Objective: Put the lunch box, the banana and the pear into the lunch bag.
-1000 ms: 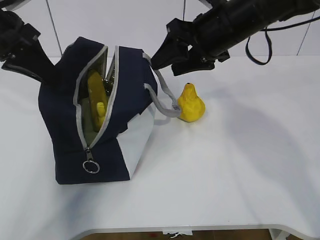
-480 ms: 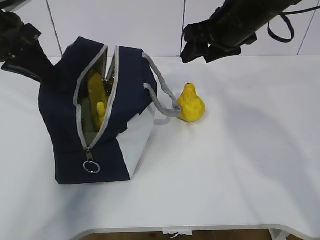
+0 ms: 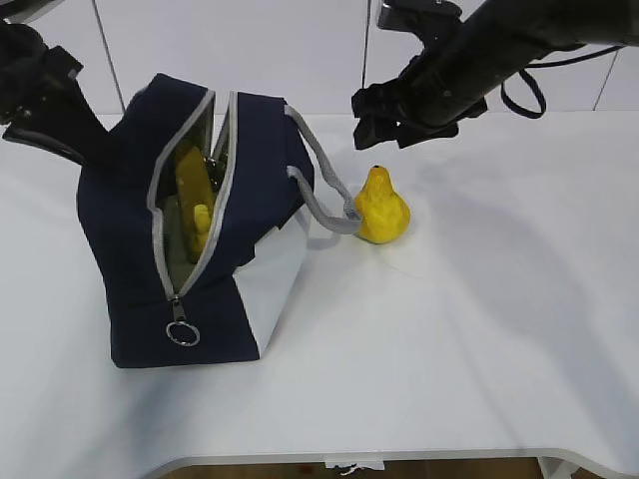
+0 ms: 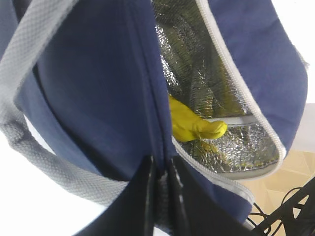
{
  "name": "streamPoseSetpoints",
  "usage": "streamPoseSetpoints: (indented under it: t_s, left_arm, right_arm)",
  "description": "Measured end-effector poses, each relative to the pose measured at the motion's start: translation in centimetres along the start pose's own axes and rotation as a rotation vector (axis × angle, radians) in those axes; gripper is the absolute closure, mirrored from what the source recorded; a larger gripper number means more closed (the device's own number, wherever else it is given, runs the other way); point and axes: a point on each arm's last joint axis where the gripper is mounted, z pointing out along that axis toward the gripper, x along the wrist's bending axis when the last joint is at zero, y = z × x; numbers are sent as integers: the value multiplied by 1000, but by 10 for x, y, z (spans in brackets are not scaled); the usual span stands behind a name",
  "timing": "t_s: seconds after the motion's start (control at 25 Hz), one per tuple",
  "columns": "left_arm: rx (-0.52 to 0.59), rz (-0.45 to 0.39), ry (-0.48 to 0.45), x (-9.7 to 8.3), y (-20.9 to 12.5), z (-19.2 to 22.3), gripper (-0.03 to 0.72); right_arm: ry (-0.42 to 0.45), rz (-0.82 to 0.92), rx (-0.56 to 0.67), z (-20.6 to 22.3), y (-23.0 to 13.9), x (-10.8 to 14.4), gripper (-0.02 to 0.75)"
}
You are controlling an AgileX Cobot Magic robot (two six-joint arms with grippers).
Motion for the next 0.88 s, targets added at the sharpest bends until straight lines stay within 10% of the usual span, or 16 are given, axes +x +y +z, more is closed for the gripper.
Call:
streamPoseSetpoints:
  t_s: [0.88]
  left_arm:
    - [0, 0, 0, 0, 0, 0, 673]
  right_arm:
    - [-25, -21, 79, 39, -9, -11, 265]
